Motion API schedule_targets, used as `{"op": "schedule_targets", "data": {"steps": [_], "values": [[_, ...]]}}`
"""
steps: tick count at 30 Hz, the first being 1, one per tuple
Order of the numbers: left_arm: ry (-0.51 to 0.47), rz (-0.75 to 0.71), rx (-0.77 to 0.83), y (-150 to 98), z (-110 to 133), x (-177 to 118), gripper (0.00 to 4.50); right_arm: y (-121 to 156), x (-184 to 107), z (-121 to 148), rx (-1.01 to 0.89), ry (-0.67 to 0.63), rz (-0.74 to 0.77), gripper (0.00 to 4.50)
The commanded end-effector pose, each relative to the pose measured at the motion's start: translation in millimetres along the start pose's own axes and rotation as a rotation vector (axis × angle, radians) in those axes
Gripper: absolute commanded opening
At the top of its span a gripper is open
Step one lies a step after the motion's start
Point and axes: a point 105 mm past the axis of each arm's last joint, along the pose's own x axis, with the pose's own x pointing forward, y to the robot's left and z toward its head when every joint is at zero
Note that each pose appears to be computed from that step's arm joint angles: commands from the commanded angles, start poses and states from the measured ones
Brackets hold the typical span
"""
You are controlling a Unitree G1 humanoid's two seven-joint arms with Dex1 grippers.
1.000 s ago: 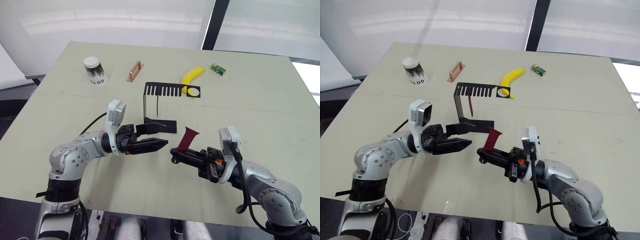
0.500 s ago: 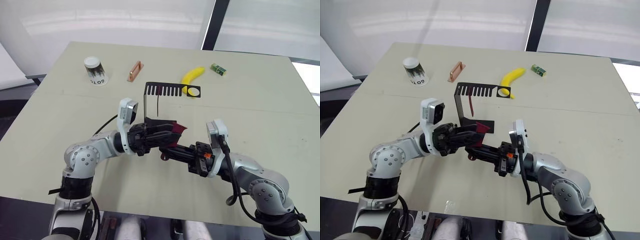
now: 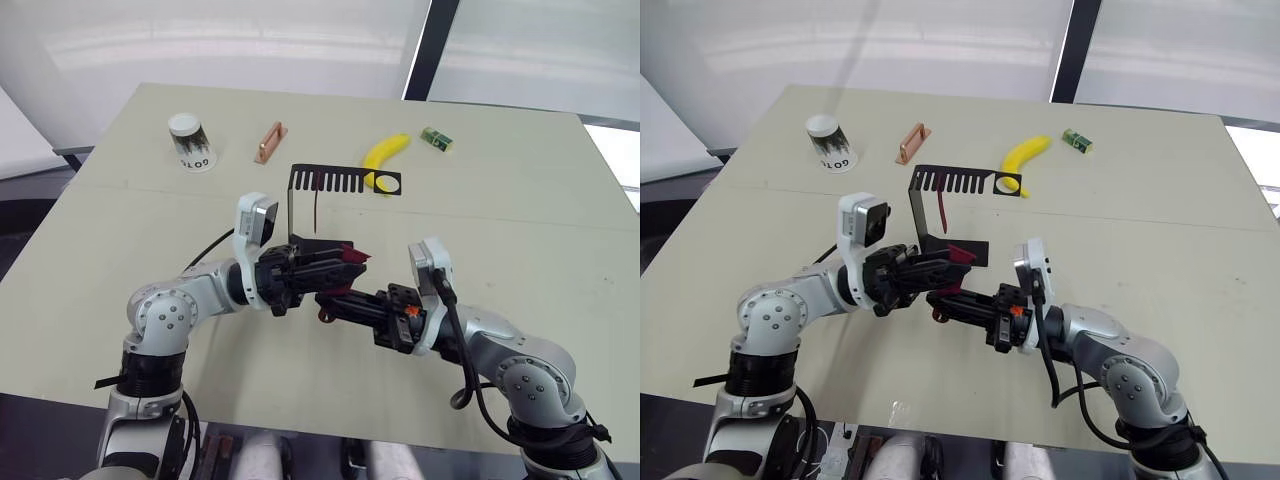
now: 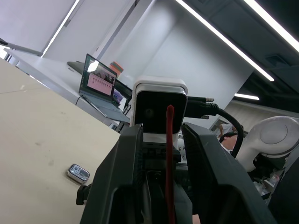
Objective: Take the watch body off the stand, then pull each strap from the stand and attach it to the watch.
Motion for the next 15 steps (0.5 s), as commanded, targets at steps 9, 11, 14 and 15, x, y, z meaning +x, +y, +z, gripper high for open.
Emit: {"op": "schedule_targets", "data": {"steps": [9,11,14,15], "values": [[-0.006,-0.025,0.006,-8.2,2.3,-1.3,1.44,7.3,-0.4,0.8,0.063,-0.051,0.041,0.0],[-0.008,-0.022,0.003,-7.9,2.3,-1.6,1.44,6.9,-0.8,-1.0,0.068,-0.046,0.04,0.0],[-0.015,-0.006,0.002,-5.4,1.6,-2.7,1.44,6.6,-1.0,-2.5,0.072,-0.044,0.04,0.0],[-0.019,0.001,-0.001,-4.4,1.7,-3.4,1.44,6.4,-1.1,-2.9,0.072,-0.044,0.039,0.0]]}}
